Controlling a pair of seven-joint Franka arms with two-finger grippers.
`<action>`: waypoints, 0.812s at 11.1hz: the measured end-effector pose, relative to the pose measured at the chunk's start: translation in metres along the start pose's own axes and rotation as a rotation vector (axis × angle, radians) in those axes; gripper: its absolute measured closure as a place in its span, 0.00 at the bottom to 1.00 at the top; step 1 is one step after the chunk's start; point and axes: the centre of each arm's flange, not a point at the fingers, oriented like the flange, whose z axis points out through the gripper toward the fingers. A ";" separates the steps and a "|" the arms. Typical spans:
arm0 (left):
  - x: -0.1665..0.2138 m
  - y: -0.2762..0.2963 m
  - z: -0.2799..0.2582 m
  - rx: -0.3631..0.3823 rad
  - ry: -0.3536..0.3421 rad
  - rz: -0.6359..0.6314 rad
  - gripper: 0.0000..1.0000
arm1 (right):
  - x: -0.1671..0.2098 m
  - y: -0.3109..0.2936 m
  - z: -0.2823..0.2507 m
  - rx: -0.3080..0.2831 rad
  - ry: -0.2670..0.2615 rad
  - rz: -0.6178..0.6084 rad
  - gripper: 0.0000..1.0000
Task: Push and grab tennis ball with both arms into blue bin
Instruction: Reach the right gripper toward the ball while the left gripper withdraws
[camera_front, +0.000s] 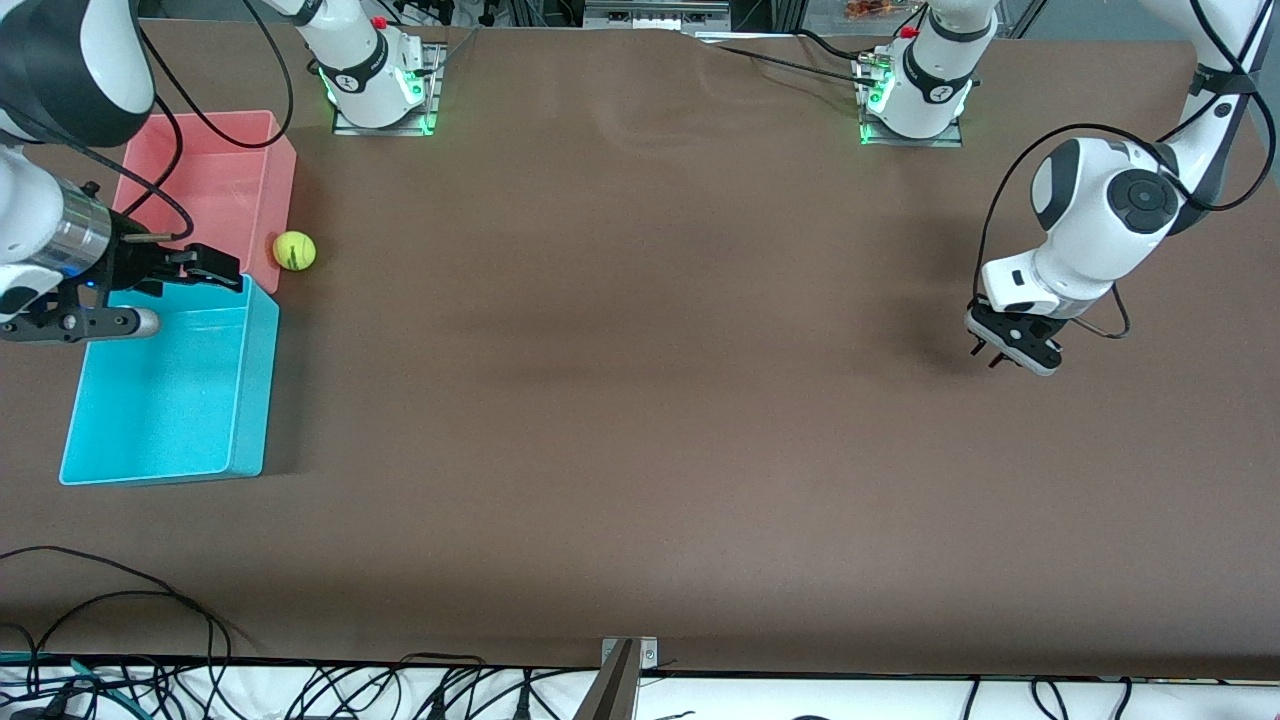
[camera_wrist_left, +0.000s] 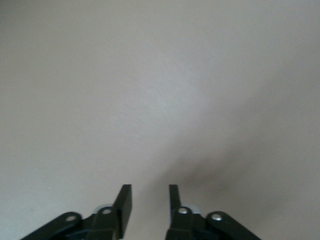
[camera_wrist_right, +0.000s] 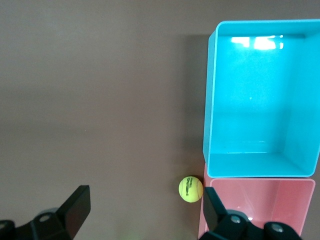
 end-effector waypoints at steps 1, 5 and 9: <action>0.007 -0.009 -0.010 0.020 0.020 -0.014 0.54 | 0.000 0.001 0.012 0.001 -0.027 0.003 0.00; 0.017 -0.048 -0.048 0.025 0.002 -0.091 0.06 | -0.019 0.013 0.067 0.012 -0.159 0.026 0.00; 0.048 -0.067 -0.127 -0.058 -0.087 -0.319 0.00 | -0.074 0.024 0.129 0.021 -0.245 0.073 0.00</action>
